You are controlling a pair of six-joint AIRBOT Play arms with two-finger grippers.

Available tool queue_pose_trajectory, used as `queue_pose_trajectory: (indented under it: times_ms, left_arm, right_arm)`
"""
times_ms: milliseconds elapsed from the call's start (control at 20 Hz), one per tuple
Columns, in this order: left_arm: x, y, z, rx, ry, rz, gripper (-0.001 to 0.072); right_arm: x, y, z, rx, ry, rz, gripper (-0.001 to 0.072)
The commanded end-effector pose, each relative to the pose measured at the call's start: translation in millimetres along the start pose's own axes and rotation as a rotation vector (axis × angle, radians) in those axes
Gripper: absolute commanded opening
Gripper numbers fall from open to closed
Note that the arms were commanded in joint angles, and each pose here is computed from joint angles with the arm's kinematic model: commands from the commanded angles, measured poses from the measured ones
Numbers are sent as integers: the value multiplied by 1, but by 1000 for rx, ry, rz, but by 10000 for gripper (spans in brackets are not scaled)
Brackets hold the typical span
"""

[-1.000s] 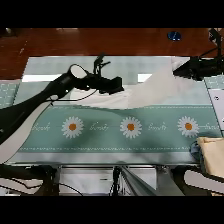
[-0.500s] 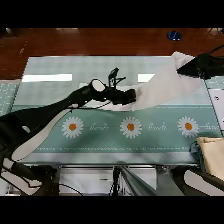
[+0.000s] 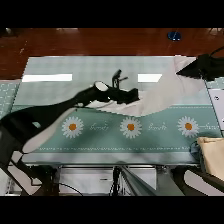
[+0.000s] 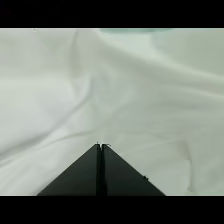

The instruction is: Fold the shirts.

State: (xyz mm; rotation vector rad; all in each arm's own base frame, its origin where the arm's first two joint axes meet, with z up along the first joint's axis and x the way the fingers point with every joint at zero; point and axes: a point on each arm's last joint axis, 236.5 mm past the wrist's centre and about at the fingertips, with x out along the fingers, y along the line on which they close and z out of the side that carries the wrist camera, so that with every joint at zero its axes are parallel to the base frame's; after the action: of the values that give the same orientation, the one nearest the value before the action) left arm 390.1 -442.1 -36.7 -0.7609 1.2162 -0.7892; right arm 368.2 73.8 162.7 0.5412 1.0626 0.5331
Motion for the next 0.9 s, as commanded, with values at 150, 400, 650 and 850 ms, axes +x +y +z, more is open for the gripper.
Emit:
queue_pose_trajectory:
  times_ms: [150, 400, 650, 850]
  left_arm:
    - [-225, -2, 126, 174, -236, -47, 30]
    - [-433, -18, 143, 266, -539, 20, 31]
    - [-525, -41, 95, 360, -638, 110, 31]
    - [-529, -68, 69, 433, -627, 127, 31]
  right_arm:
    - [31, 20, 4, -66, -7, -41, 24]
    - [91, 68, 8, -174, -56, -65, 24]
    - [178, 106, -7, -173, -32, -6, 24]
    - [257, 121, -23, -135, -53, 18, 25]
